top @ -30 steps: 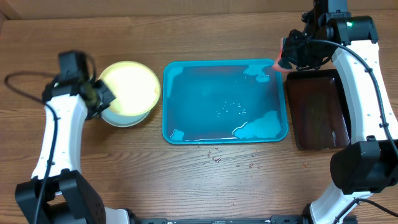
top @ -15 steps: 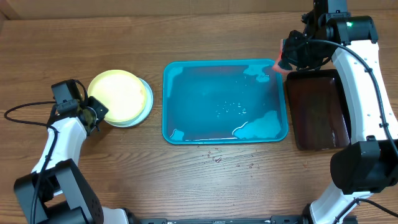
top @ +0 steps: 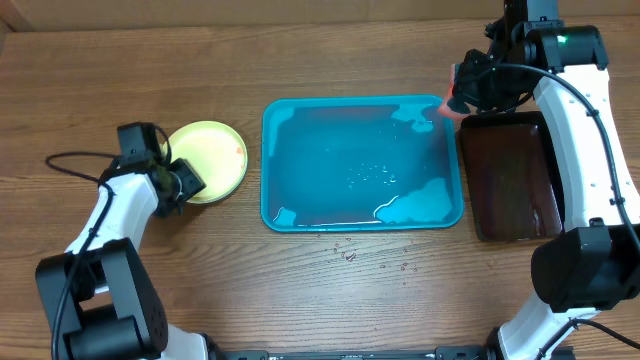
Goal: Clean dirty plates on tray and stack at the side
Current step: 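Carry the yellow plate left and set it on the plate stack, then release the plate and move the left gripper to the tray's left edge, then drop the sponge into the dark brown tray with the right gripper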
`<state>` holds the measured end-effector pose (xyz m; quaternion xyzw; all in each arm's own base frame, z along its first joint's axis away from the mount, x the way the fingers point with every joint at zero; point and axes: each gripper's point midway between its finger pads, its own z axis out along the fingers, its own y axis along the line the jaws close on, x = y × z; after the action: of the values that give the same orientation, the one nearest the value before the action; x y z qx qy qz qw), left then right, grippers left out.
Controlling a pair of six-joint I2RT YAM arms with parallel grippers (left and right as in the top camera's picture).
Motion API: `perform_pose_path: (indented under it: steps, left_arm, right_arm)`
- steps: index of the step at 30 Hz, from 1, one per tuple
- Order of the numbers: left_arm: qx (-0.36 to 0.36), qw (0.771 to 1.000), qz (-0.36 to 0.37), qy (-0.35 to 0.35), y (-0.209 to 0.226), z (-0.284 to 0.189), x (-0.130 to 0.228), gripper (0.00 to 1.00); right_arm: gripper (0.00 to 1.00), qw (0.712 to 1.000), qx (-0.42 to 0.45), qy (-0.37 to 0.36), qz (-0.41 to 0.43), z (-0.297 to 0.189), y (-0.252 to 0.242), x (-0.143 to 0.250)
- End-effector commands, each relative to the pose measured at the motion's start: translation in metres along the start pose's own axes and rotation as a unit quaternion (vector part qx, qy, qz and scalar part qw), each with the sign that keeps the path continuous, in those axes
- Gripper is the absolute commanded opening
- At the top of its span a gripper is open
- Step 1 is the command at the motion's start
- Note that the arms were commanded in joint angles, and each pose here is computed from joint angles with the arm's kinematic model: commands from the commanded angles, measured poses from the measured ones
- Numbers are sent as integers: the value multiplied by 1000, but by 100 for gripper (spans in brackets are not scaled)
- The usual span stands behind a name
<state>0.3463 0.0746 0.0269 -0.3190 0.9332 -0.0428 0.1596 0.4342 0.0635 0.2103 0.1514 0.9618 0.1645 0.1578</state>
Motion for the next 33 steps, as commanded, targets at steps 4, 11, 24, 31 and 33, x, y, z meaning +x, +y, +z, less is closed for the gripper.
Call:
perform_pose_path:
  steps: [4,11,24,31,33]
  left_arm:
    - [-2,988,119,-96,-63,-72,-20,79]
    - [32,968,210,-133,-115,-110,0,88]
    - [117,914,366,-130,-189,-118,54,98]
    - [127,910,370,-136,-197,-119,55,100]
    - [127,910,370,-136,-197,-118,55,100]
  right_arm:
    - [4,1000,21,-11,-10,-5,-13,-6]
    - [4,997,68,-7,47,-17,-67,-11]
    - [4,974,177,77,122,31,-163,17]
    - [4,964,199,110,139,72,-199,45]
    - [4,965,198,103,141,82,-206,48]
